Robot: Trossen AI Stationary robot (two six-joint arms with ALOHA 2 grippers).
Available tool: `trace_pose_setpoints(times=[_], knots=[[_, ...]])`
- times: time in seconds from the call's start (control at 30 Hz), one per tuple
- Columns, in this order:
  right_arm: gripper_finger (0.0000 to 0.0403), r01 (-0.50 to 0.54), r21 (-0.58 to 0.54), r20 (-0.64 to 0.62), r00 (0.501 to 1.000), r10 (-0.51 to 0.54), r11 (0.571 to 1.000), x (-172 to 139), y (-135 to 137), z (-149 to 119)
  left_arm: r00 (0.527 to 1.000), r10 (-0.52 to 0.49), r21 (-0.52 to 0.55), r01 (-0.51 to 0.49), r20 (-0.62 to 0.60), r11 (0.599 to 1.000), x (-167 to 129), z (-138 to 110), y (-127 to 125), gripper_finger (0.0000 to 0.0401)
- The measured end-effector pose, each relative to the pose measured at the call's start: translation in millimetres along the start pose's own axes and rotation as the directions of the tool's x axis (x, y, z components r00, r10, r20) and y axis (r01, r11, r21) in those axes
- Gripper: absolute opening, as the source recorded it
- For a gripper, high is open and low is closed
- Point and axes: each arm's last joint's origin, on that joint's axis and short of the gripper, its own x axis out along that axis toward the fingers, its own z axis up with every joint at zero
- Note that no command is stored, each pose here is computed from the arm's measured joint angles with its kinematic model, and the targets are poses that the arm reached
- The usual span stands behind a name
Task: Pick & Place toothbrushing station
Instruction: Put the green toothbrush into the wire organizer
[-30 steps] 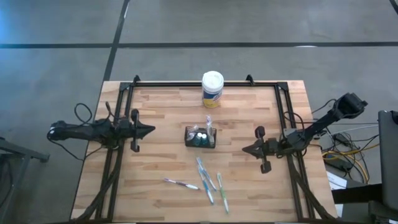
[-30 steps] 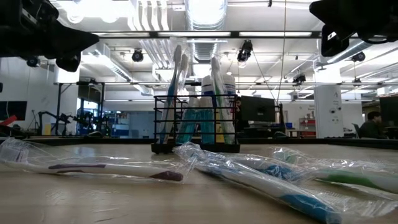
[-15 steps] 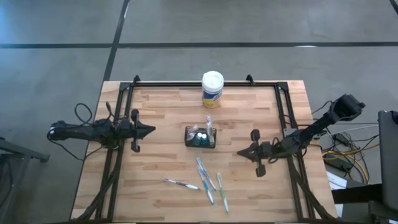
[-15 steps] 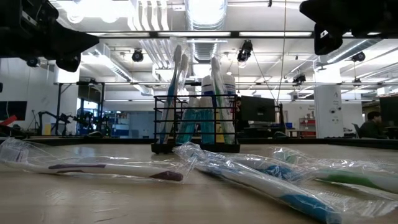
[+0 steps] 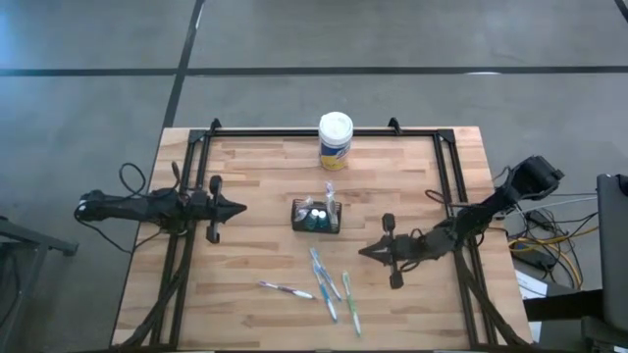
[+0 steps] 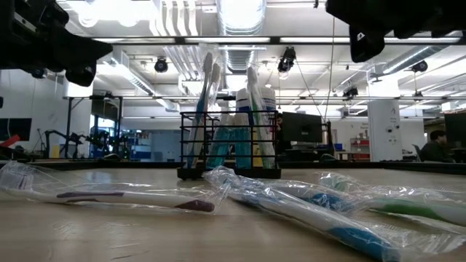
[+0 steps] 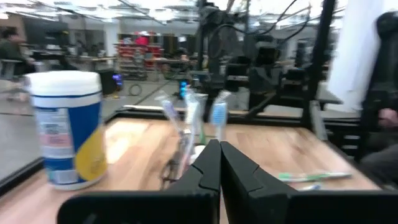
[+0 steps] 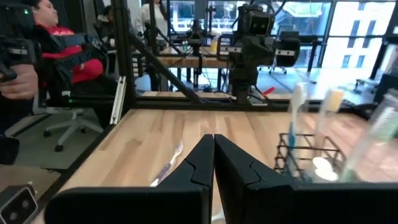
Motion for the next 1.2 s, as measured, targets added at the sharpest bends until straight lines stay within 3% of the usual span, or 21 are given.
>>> trace_pose_setpoints(times=[0.2, 0.37, 0.53, 0.7, 0.9, 1.2], knots=[[0.0008, 0.008, 0.141, -0.041, 0.999, -0.002, 0.990, 18, 10, 4, 0.997, -0.070, -0.038, 0.069, -0.025, 0.997, 0, -1, -2, 0.0004], [0.0008, 0.072, 0.195, -0.276, 0.961, -0.015, 0.978, 29, 22, 8, 0.996, -0.069, -0.068, 0.066, -0.047, 0.995, 0, -4, -2, 0.0004], [0.0008, 0.106, 0.154, -0.422, 0.906, -0.032, 0.982, 38, 36, 18, 0.997, -0.070, -0.083, 0.066, -0.043, 0.994, 0, -6, -2, 0.0004], [0.0008, 0.095, 0.136, -0.430, 0.902, -0.028, 0.986, 45, 44, 36, 0.997, -0.072, -0.115, 0.067, -0.032, 0.991, 0, -5, -2, 0.0005], [0.0008, 0.121, 0.122, -0.503, 0.863, -0.044, 0.985, 46, 49, 51, 0.997, -0.075, -0.131, 0.070, -0.033, 0.989, 0, -5, -2, 0.0005], [0.0008, 0.105, 0.112, -0.514, 0.857, -0.033, 0.988, 43, 54, 54, 0.997, -0.072, -0.130, 0.067, -0.032, 0.989, 0, -5, -2, 0.0005]])
